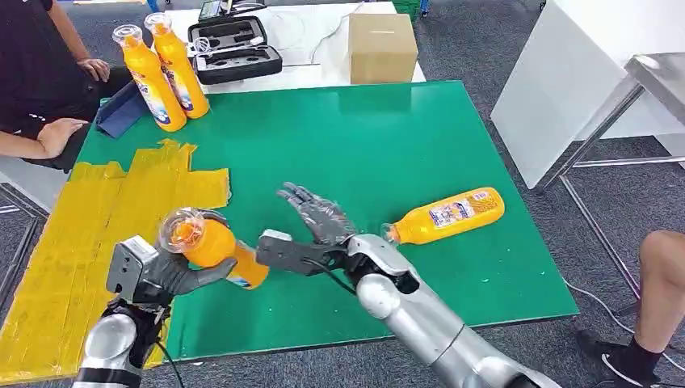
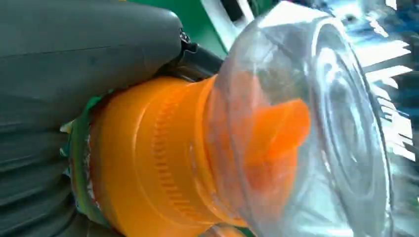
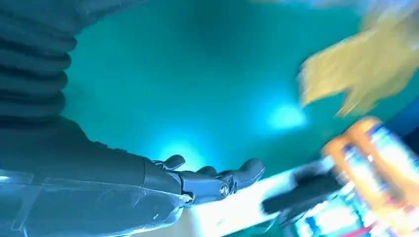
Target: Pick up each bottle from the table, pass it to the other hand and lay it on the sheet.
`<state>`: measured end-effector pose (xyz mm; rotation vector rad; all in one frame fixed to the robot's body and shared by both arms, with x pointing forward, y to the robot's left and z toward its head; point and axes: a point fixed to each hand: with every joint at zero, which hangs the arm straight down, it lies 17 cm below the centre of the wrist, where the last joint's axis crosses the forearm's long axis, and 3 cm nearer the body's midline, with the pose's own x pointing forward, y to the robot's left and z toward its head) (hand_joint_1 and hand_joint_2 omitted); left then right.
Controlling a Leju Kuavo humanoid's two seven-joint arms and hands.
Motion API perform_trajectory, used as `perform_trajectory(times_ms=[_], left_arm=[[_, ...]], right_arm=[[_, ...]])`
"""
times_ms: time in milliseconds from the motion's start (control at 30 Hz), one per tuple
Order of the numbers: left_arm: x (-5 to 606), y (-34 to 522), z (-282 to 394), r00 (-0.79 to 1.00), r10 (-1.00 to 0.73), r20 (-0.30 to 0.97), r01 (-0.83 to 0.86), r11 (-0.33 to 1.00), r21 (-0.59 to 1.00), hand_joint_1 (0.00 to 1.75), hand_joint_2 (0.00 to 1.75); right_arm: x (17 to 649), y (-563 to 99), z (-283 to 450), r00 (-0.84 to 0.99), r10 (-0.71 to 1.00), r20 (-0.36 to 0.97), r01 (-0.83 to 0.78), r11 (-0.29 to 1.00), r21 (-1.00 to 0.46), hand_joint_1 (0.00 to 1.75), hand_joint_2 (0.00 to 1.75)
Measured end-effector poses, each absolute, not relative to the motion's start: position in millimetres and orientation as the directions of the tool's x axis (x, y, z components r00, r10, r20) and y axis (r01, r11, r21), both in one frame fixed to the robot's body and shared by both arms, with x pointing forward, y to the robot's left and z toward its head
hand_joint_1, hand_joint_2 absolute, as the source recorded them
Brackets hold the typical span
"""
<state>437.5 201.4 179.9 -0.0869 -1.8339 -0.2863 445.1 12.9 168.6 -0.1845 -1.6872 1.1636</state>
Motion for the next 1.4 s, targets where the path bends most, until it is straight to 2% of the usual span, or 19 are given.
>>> perform_trajectory(times_ms=[167, 233, 300, 367, 500, 667, 1067, 1233, 1267, 1300, 1333, 1400], left_arm=[[440, 223, 181, -0.293, -0.167, 0.942, 0.139, 0.967, 0.214, 1.75, 1.75], [445, 240, 179, -0.296, -0.341, 0.892, 0.022, 0.931, 0.363, 1.75, 1.75], [451, 267, 180, -0.241, -0.654, 0.717, -0.172, 0.756, 0.632, 1.75, 1.75], [452, 283, 180, -0.174, -0.841, 0.513, -0.259, 0.541, 0.8, 1.75, 1.75], [452, 308, 183, -0.074, -0.963, 0.259, -0.345, 0.268, 0.9, 1.75, 1.75], [462, 318, 178, 0.016, -1.0, -0.023, -0.358, -0.028, 0.933, 1.75, 1.75], [483, 313, 107, -0.034, -0.993, -0.111, -0.177, -0.103, 0.979, 1.75, 1.75], [481, 300, 73, -0.136, -0.99, -0.041, -0.065, -0.032, 0.997, 1.75, 1.75], [480, 297, 66, -0.159, -0.987, -0.023, -0.045, -0.016, 0.999, 0.07, 1.75], [479, 295, 59, -0.176, -0.984, 0.0, -0.02, 0.004, 1.0, 0.0, 1.75], [478, 295, 53, -0.183, -0.983, 0.013, -0.002, 0.014, 1.0, 0.0, 0.0], [479, 296, 47, -0.184, -0.982, 0.03, 0.016, 0.028, 0.999, 0.0, 0.0]], right_arm=[[454, -18, 176, -0.437, 0.624, 0.648, -0.347, 0.548, -0.761, 0.0, 0.0], [456, -29, 179, -0.431, 0.631, 0.645, -0.327, 0.557, -0.764, 0.0, 0.0], [459, -47, 183, -0.42, 0.64, 0.643, -0.3, 0.57, -0.765, 0.0, 0.0], [462, -65, 189, -0.412, 0.649, 0.64, -0.281, 0.578, -0.767, 0.0, 0.0], [462, -99, 198, -0.403, 0.646, 0.648, -0.265, 0.596, -0.758, 0.0, 0.0], [463, -120, 204, -0.398, 0.658, 0.639, -0.245, 0.595, -0.765, 0.0, 0.0], [463, -129, 201, -0.395, 0.675, 0.623, -0.244, 0.577, -0.779, 0.0, 0.0], [464, -135, 200, -0.391, 0.681, 0.62, -0.24, 0.574, -0.783, 0.0, 0.0], [465, -137, 200, -0.388, 0.682, 0.62, -0.239, 0.576, -0.782, 0.0, 0.0], [466, -139, 200, -0.385, 0.682, 0.622, -0.237, 0.578, -0.781, 0.0, 0.0], [466, -140, 200, -0.384, 0.683, 0.622, -0.237, 0.578, -0.781, 0.0, 0.0], [466, -141, 200, -0.383, 0.684, 0.621, -0.237, 0.578, -0.781, 0.0, 0.0]])
